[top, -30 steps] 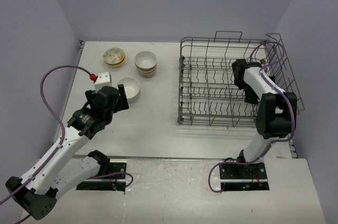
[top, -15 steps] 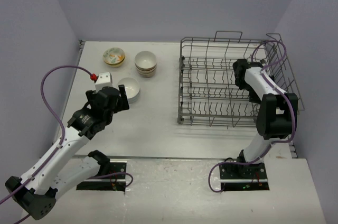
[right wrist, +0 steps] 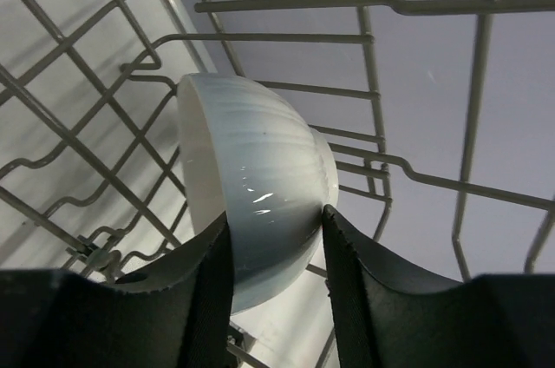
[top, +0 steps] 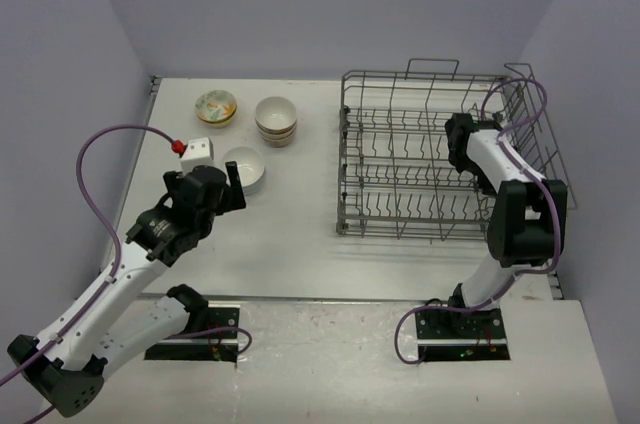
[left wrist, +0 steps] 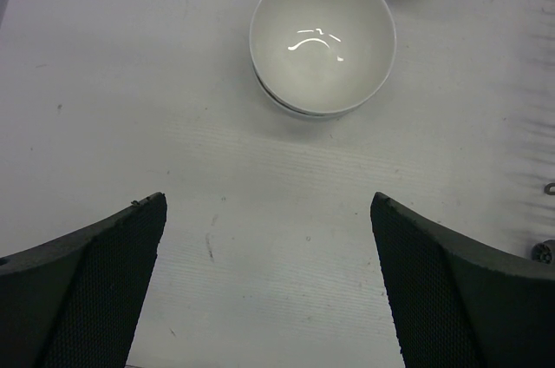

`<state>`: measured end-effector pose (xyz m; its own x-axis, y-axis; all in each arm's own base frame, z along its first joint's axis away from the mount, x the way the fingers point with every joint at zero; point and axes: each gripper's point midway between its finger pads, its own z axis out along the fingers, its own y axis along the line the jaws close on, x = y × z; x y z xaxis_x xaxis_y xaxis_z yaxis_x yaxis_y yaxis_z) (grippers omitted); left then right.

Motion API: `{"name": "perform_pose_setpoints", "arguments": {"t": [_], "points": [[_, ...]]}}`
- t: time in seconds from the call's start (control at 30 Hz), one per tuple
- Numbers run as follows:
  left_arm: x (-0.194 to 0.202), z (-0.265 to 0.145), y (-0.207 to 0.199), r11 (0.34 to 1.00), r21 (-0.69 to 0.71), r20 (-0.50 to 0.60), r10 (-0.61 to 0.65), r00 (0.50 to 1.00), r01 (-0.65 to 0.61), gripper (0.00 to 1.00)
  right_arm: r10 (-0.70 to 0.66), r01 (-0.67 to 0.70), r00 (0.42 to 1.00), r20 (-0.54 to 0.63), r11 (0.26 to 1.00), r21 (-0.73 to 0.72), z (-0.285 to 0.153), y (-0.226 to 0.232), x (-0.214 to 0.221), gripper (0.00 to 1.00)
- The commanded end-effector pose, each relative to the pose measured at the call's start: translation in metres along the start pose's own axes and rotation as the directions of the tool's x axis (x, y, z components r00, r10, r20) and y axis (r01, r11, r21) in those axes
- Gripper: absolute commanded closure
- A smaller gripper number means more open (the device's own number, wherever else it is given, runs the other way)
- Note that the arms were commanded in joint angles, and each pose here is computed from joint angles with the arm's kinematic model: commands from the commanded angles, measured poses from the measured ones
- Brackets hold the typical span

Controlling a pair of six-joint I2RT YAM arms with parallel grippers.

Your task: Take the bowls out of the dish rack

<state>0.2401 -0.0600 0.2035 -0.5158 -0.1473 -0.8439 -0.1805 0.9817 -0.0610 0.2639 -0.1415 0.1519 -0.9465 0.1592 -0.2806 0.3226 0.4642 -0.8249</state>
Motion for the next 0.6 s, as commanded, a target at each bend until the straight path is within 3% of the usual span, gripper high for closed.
{"name": "perform_pose_setpoints", "arguments": {"t": [0.0, 0.07, 0.33, 0.57], "points": [[-0.017, -0.008, -0.005, 0.999, 0.029, 0.047, -0.029, 0.998, 0.027, 0.0, 0.056, -0.059, 0.998, 0.041, 0.997, 0.058, -0.002, -0.024, -0.001, 0.59], [-0.018, -0.009, -0.005, 0.999, 0.029, 0.051, -0.03, 0.998, 0.028, 0.0, 0.046, -0.048, 0.998, 0.045, 0.997, 0.054, -0.001, -0.022, -0.001, 0.66], [-0.019, -0.01, -0.004, 0.999, 0.033, 0.057, -0.033, 0.998, 0.032, 0.0, 0.046, -0.05, 0.997, 0.056, 0.996, 0.079, 0.0, -0.026, -0.002, 0.77], [-0.02, -0.013, -0.006, 0.999, 0.044, 0.067, -0.033, 0.997, 0.03, 0.0, 0.013, -0.015, 1.0, 0.015, 0.995, 0.099, 0.013, -0.023, 0.006, 0.79]]}}
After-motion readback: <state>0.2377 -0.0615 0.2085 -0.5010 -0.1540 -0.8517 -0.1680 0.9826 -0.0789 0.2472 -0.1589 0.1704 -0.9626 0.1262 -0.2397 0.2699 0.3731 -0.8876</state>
